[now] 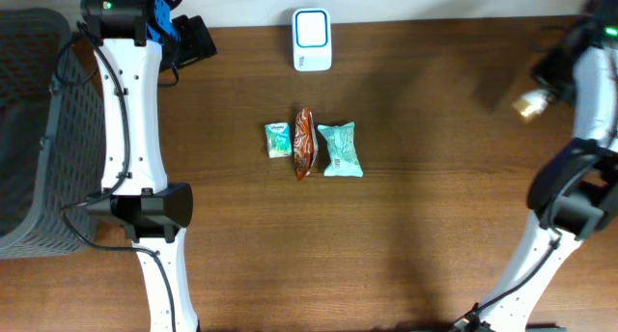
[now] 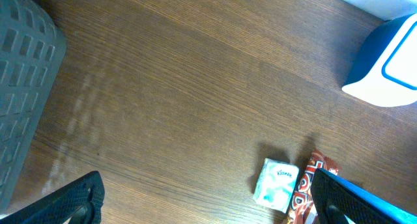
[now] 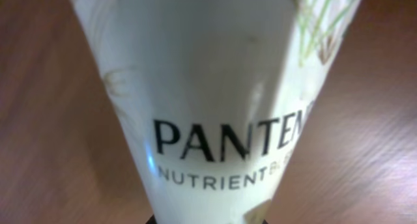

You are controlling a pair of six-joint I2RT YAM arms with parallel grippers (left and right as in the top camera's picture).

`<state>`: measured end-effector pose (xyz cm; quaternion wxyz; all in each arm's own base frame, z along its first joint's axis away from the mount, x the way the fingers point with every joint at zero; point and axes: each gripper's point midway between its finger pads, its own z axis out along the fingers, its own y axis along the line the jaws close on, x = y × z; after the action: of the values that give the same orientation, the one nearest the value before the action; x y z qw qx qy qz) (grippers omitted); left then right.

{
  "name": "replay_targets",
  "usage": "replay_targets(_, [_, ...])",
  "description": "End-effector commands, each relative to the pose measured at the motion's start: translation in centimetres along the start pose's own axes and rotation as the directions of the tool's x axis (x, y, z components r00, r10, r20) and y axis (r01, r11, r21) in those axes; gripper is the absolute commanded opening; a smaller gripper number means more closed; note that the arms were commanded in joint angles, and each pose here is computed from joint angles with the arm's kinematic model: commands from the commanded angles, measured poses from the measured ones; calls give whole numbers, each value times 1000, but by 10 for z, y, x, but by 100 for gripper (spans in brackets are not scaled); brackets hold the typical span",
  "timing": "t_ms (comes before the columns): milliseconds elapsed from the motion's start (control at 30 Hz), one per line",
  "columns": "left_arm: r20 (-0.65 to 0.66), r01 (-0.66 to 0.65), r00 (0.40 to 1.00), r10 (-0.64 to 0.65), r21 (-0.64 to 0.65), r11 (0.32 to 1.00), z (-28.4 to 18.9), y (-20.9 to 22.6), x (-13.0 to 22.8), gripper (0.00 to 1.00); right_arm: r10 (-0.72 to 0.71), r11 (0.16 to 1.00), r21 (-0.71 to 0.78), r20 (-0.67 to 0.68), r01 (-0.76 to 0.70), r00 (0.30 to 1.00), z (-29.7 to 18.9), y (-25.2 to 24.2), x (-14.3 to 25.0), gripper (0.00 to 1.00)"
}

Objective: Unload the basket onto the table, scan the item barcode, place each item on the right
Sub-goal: 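Carry the tube to the right edge and set it down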

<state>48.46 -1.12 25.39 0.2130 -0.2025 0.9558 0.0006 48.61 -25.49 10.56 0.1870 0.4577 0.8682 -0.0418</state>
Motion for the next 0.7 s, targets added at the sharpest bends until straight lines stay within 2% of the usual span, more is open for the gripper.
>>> replay_targets(0, [12, 0, 1000, 0, -7, 1000, -3, 2, -2, 99, 85, 996, 7, 73, -86, 994, -26, -37, -32, 4])
replay_targets(100, [12, 0, 1000, 0, -7, 1000, -3, 2, -2, 99, 135, 990, 32, 71, -138, 988, -15, -67, -40, 8])
replay_targets(400, [12, 0, 1000, 0, -7, 1000, -3, 2, -2, 99, 150, 985, 92, -4, -148, 989, 30, -87, -19, 5])
replay_targets(433, [12, 0, 1000, 0, -7, 1000, -3, 2, -2, 99, 154, 984, 91, -2, -153, 988, 28, -89, -21, 11])
replay_targets(467, [12, 0, 1000, 0, -7, 1000, -3, 2, -2, 99, 156, 984, 93, -2, -155, 988, 25, -90, -21, 24])
replay_targets(500, [11, 0, 1000, 0, -8, 1000, -3, 2, -2, 99, 159, 983, 93, 0, -158, 987, 21, -92, -23, 30])
replay_targets(533, [12, 0, 1000, 0, -7, 1000, -3, 2, -2, 99, 161, 983, 90, 1, -161, 987, 16, -92, -24, 50])
replay_targets(567, [12, 0, 1000, 0, -7, 1000, -3, 2, -2, 99, 163, 983, 89, 5, -163, 987, 11, -93, -26, 76])
replay_targets(633, [12, 0, 1000, 0, -7, 1000, -3, 2, -2, 99, 167, 983, 79, 22, -168, 986, -8, -93, -33, 94])
replay_targets(667, [12, 0, 1000, 0, -7, 1000, -3, 2, -2, 99, 168, 983, 69, 37, -170, 985, -20, -92, -37, 96])
